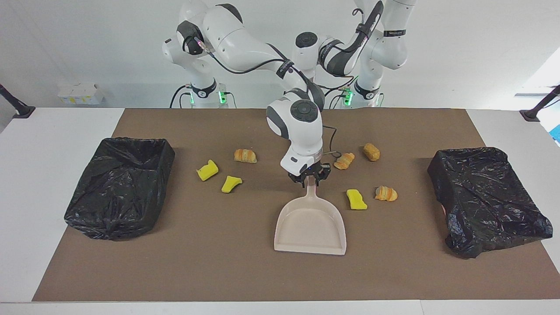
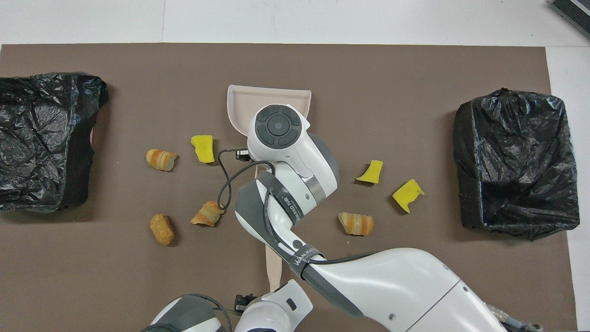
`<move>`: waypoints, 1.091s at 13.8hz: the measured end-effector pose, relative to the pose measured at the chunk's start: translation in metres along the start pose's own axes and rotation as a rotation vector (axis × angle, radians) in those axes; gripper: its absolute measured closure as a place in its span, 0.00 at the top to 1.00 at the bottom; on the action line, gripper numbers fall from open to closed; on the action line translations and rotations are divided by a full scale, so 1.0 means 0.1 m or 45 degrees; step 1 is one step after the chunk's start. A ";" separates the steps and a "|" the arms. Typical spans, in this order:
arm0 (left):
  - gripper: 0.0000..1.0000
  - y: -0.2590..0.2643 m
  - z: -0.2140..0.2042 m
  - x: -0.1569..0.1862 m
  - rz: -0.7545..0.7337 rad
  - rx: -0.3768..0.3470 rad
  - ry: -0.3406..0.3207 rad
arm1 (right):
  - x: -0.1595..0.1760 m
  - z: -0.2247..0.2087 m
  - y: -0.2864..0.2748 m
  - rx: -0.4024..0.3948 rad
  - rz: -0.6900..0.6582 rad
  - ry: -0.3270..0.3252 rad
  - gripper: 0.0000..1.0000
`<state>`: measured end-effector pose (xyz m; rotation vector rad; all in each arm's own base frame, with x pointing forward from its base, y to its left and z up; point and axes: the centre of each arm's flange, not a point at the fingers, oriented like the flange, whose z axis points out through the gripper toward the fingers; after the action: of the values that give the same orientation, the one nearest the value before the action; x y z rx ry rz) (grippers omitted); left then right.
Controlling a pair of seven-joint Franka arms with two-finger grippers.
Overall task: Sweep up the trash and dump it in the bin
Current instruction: 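Grasp the dustpan handle with the right gripper and lift it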
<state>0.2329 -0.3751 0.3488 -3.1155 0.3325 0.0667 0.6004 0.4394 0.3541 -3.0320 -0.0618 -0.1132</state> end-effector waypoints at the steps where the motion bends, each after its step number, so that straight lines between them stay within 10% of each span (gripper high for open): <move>1: 0.96 0.00 0.03 0.00 -0.003 0.006 -0.006 | 0.00 0.00 0.01 -0.020 -0.015 0.013 0.33; 5: 0.78 0.00 0.06 0.01 -0.022 0.011 -0.011 | 0.07 -0.09 0.12 -0.041 -0.095 0.021 0.33; 9: 0.26 0.00 0.06 0.01 -0.063 0.010 -0.011 | 0.17 -0.34 0.37 -0.066 -0.232 0.001 0.33; 15: 0.26 -0.19 -0.14 0.28 -0.161 0.043 -0.062 | 0.31 -0.86 1.19 -0.119 -0.618 -0.087 0.33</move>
<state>0.2650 -0.3630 0.3620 -3.0871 0.1334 0.1338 0.6302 0.3126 0.4292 -3.0412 -0.8168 -0.0506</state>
